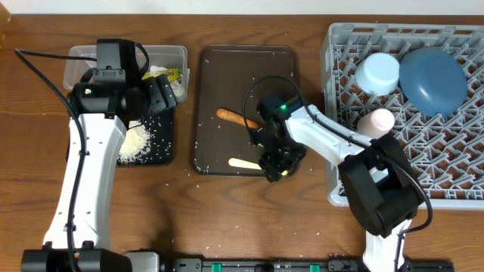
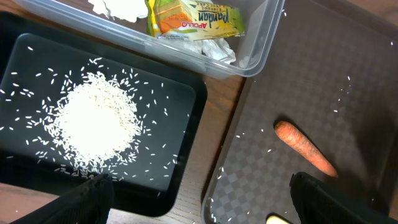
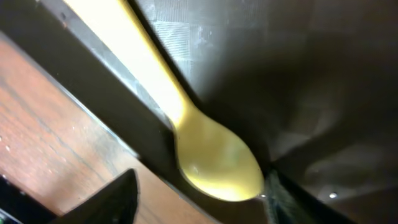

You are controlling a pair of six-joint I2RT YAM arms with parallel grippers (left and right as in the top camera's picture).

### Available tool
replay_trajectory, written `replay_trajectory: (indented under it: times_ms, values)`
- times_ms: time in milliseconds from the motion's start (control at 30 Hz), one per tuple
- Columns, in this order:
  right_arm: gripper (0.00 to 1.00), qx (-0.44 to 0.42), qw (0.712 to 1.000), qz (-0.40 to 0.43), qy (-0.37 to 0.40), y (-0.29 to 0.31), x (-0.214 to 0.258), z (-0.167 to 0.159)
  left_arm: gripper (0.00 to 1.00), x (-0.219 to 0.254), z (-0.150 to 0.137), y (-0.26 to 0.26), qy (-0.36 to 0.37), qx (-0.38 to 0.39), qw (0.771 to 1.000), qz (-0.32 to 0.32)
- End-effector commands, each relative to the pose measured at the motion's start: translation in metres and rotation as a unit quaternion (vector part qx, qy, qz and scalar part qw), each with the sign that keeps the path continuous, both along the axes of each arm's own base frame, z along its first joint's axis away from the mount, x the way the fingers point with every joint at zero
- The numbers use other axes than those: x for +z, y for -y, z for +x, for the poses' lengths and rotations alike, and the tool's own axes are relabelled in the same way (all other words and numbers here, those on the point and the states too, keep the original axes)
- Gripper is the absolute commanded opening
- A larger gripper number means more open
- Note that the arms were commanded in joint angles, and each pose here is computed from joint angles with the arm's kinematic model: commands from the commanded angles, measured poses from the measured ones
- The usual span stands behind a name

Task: Sort waste into correct bins and load items into the dishwasher rack
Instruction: 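Move the right gripper to the yellow spoon on the brown tray, then grasp the yellow spoon handle with the right gripper and lift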

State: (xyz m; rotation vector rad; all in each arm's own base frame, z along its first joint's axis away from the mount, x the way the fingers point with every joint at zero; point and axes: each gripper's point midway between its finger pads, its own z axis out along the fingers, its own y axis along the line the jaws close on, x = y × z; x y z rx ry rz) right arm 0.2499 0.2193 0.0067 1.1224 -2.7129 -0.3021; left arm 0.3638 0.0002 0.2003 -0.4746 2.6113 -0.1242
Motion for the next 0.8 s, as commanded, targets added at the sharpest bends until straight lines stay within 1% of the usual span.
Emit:
replay_trajectory:
  times_ms: [0,67,100,167,200,300,333,433,533,633,700,767]
  values:
    - [0.50,0.032,0.999,0.018,-0.002,-0.004,-0.006,-0.003,0.93,0.008,0.003,-0.003,0.011,0.004,1.000,0.006]
    - [0.40,0.032,0.999,0.026,0.009,-0.008,-0.007,0.002,0.93,0.008,0.003,-0.003,0.011,0.004,1.000,0.006]
    - [0.36,0.032,0.999,0.029,0.015,-0.009,-0.007,0.005,0.93,0.008,0.003,-0.003,0.011,0.004,1.000,0.006]
    - [0.33,0.032,0.999,0.035,0.023,-0.012,-0.008,0.009,0.93,0.008,0.003,-0.003,0.011,0.004,1.000,0.006]
    - [0.34,0.032,0.999,0.036,0.024,-0.013,-0.008,0.009,0.93,0.008,0.003,-0.003,0.011,0.004,1.000,0.006]
    - [0.37,0.032,0.999,0.037,0.025,-0.013,-0.008,0.010,0.93,0.008,0.003,-0.003,0.010,0.004,1.000,0.006]
    - [0.41,0.032,0.998,0.037,0.025,-0.014,-0.008,0.010,0.93,0.008,0.003,-0.003,0.010,0.004,1.000,0.006]
    - [0.46,0.031,0.998,0.046,0.020,-0.016,-0.007,0.008,0.93,0.007,0.003,-0.003,0.010,0.004,1.000,0.006]
    - [0.47,0.028,0.998,0.063,0.009,-0.022,-0.004,0.005,0.93,0.007,0.003,-0.003,0.010,0.004,1.000,0.005]
    - [0.51,0.026,0.996,0.090,-0.002,-0.032,0.003,0.003,0.93,0.007,0.003,-0.003,0.010,0.004,1.000,0.005]
    - [0.56,0.025,0.994,0.105,0.000,-0.039,0.007,0.006,0.93,0.007,0.002,-0.003,0.010,0.004,1.000,0.005]
    - [0.64,0.026,0.993,0.113,0.010,-0.043,0.010,0.011,0.93,0.007,0.003,-0.003,0.010,0.004,1.000,0.005]
